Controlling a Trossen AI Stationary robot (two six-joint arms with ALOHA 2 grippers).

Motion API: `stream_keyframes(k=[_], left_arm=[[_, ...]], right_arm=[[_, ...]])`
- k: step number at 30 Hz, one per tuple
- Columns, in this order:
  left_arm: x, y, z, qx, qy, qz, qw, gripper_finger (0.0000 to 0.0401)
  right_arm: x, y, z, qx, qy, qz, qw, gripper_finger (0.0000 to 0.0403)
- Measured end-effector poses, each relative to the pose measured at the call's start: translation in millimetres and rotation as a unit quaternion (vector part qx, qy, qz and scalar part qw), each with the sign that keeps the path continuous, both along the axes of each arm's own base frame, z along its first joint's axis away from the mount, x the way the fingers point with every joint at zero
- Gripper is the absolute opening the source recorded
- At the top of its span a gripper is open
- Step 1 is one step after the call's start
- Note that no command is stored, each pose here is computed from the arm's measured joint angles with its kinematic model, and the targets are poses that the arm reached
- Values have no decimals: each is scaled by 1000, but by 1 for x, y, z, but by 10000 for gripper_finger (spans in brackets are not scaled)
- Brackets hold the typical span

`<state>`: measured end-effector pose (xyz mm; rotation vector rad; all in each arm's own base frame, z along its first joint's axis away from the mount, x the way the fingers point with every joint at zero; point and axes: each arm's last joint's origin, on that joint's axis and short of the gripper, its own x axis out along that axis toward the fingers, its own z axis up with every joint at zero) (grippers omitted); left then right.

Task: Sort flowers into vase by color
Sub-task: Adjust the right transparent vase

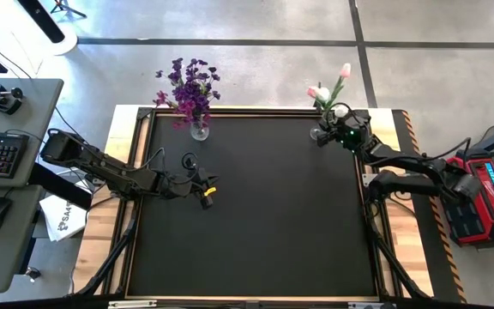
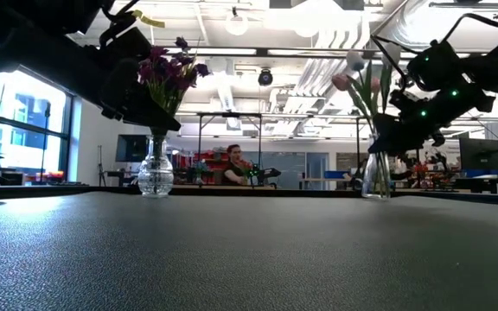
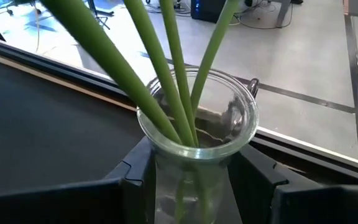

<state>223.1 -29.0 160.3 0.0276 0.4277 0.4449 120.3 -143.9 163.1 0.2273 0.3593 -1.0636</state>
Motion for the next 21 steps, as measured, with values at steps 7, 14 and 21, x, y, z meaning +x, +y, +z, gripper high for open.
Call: stream_keyframes(k=[7, 14, 21], left_arm=[[0, 0, 0, 0, 0, 0, 1000, 0], [0, 0, 0, 0, 0, 0, 1000, 0], [0, 0, 0, 0, 0, 0, 1000, 0]], right_arm=[[-1, -1, -1, 5, 3, -3, 1000, 129], [2, -8, -6, 10, -2, -1, 1000, 129], [5, -12, -12, 14, 1, -3, 1000, 144]])
